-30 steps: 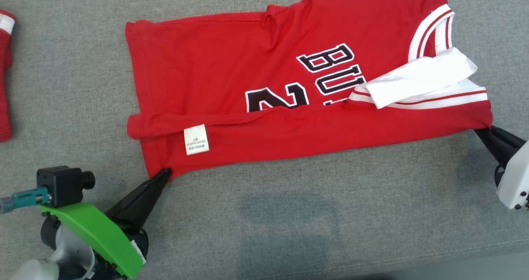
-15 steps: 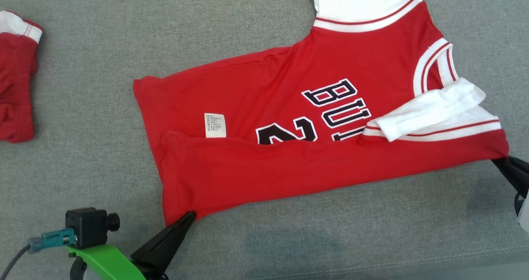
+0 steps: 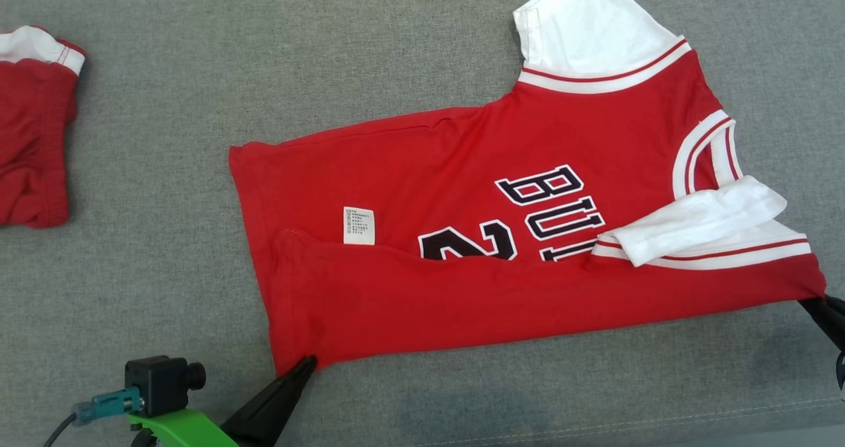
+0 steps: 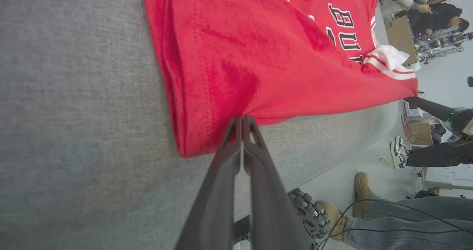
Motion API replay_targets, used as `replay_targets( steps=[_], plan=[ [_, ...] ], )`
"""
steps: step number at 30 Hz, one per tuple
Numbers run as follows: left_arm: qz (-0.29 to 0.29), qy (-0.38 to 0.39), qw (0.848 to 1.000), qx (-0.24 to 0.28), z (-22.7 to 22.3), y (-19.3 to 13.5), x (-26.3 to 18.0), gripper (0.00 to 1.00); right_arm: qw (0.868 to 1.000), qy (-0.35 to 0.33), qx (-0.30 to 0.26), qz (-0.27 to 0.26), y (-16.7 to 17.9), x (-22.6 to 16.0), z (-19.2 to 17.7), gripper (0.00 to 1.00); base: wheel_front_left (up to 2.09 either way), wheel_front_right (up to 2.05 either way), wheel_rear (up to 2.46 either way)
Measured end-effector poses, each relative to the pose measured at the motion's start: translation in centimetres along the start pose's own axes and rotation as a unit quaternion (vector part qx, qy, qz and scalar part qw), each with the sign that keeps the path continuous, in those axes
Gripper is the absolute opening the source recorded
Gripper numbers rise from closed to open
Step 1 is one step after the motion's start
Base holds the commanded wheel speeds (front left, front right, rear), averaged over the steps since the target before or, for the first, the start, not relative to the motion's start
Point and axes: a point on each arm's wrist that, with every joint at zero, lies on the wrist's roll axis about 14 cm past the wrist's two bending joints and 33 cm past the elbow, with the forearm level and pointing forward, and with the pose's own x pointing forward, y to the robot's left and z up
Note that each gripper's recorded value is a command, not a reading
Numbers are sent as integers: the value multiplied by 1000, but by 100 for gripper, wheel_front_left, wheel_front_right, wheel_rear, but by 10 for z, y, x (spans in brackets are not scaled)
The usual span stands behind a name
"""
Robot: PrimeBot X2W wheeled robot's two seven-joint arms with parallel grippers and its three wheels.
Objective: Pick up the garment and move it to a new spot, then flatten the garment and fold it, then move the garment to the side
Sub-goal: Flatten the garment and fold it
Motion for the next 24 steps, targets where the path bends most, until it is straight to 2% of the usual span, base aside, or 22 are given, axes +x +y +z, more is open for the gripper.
replay_targets(
  steps=[3,4,5,6,7,8,11,13,16,19,22,24],
  plan=[
    [2,-7,1000,8,4,4,-3,0,1000,-5,-7,-2,-1,-1,5,0,0,0,0],
    [3,-7,1000,9,5,5,-4,0,1000,-6,-9,-2,-1,-1,6,31,0,0,0],
    [4,-7,1000,8,5,6,-4,0,1000,-6,-12,-1,1,0,6,100,0,0,0],
    [4,-7,1000,5,4,7,-4,15,1000,-8,-15,1,3,2,7,100,0,0,0],
    [7,-7,1000,3,5,10,-5,75,1000,-10,-15,2,3,3,8,100,0,0,0],
    [12,-10,1000,-1,5,12,-5,100,1000,-8,-15,1,3,4,8,100,0,0,0],
    [20,-11,1000,-2,5,20,-6,100,1000,-3,-14,-8,-3,4,8,100,0,0,0],
    [33,-7,999,16,7,29,-9,100,999,-11,-25,-18,-9,1,19,100,0,0,0],
    [51,-3,997,60,16,41,-13,100,995,-78,-60,-14,-4,-4,70,100,0,0,0],
    [56,-18,993,104,44,39,-8,100,982,-151,-113,-16,6,-3,126,100,0,0,0],
    [56,-53,985,151,91,33,8,100,974,-176,-145,0,23,17,157,100,0,0,0],
    [57,-58,982,171,112,34,22,100,973,-169,-157,9,33,39,170,100,0,0,0]
  ],
)
